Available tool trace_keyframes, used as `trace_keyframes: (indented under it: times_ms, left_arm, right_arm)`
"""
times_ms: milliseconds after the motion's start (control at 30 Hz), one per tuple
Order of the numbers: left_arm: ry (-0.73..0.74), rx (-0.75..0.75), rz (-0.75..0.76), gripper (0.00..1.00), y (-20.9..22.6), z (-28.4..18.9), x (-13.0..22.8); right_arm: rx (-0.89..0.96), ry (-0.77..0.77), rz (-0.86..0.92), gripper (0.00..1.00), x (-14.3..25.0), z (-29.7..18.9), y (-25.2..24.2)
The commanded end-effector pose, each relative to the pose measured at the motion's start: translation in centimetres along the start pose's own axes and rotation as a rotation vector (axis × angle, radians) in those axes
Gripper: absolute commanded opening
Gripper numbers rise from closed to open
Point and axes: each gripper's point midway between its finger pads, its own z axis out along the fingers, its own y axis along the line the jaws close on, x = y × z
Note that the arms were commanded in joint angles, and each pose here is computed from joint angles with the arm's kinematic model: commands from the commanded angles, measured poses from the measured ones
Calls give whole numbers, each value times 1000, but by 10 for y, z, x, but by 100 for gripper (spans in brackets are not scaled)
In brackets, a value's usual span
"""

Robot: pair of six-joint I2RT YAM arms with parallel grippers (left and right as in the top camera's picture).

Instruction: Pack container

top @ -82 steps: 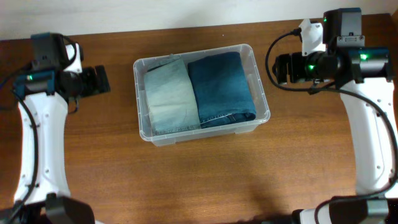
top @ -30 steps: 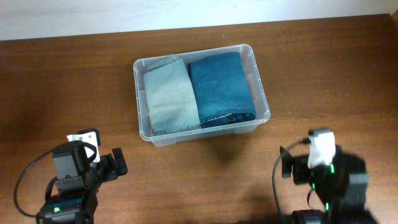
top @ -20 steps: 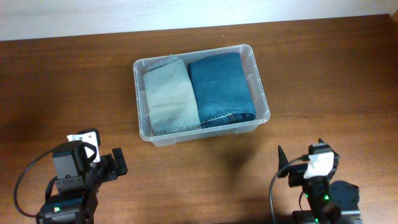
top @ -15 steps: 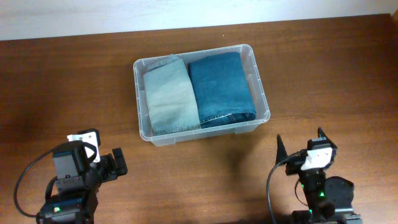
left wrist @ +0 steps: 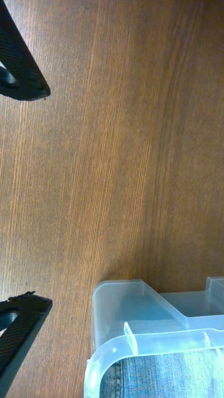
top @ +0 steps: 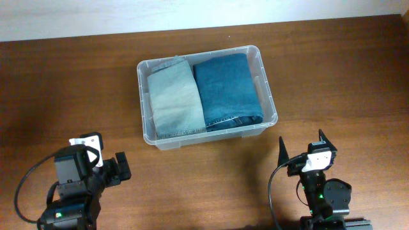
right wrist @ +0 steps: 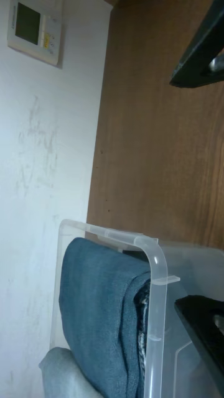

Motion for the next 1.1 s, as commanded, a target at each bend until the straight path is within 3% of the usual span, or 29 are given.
trace_keyframes:
  times_ms: [0, 867, 1067]
  left_arm:
    - [-2, -8, -11, 99, 2, 0, 0]
    - [-2, -8, -11, 99, 2, 0, 0]
    - [-93, -42, -1, 99, 9, -1, 11]
  right_arm:
    - [-14, -1, 5, 99, 1, 0, 3]
    - [-14, -1, 5, 98, 1, 0, 3]
    - [-14, -1, 5, 98, 1, 0, 3]
